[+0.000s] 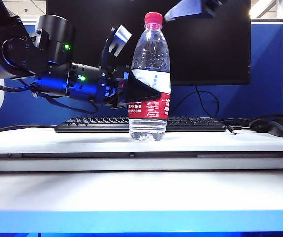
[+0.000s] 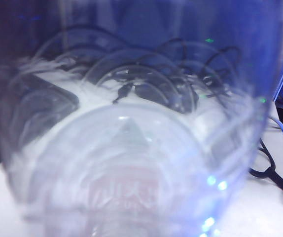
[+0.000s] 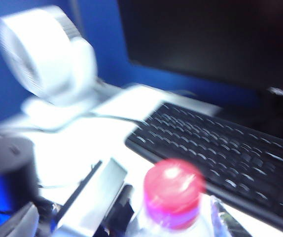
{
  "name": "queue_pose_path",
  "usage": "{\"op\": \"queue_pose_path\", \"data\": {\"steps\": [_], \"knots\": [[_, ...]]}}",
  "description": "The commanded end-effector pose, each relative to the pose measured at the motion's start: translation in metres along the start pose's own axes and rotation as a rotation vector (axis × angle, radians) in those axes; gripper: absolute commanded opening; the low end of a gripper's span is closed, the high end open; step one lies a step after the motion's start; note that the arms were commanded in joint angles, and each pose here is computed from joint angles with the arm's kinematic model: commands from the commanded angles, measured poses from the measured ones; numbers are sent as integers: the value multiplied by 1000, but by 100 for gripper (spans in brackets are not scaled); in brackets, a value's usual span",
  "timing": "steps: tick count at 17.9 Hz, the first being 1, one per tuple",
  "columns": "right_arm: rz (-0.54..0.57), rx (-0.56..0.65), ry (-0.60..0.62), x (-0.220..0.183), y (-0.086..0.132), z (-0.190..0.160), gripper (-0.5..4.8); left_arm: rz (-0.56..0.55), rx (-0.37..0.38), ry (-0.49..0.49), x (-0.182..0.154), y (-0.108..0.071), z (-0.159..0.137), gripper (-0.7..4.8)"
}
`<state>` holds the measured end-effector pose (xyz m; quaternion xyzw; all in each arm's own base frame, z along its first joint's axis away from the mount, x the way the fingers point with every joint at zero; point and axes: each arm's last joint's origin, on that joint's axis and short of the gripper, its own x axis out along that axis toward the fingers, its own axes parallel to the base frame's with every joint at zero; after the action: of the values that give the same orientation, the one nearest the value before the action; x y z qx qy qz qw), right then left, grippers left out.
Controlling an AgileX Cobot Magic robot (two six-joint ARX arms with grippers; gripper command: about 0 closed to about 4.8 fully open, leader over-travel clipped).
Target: Unscrew the cap from the plastic bottle on the table.
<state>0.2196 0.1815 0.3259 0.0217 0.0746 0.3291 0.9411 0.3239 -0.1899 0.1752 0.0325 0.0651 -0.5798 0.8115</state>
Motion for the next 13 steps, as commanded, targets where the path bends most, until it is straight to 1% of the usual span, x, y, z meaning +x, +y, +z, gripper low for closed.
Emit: {"op": "queue_pose_path", "data": {"steps": [1, 3, 5, 6, 8, 11, 12, 13], "knots": [[-207, -61, -26, 4, 25, -5, 476, 8, -49, 56, 0, -1, -11, 19], [-243, -60, -38, 10, 32, -10, 471, 3, -50, 55, 0, -1, -11, 19], [-276, -49, -56, 14, 34, -12, 471, 2, -52, 55, 0, -1, -11, 19], [-276, -44, -70, 15, 35, -11, 457, 1, -54, 55, 0, -1, -11, 19], [-278, -35, -92, 15, 35, -9, 389, 1, -54, 55, 0, -1, -11, 19], [-279, -29, -109, 16, 34, -8, 383, -13, -54, 53, 0, -1, -10, 19], [-283, -30, -106, 18, 33, -9, 334, -14, -54, 53, 0, -1, -10, 19], [-285, -29, -106, 18, 33, -9, 313, -15, -54, 53, 0, -1, -10, 19]]}}
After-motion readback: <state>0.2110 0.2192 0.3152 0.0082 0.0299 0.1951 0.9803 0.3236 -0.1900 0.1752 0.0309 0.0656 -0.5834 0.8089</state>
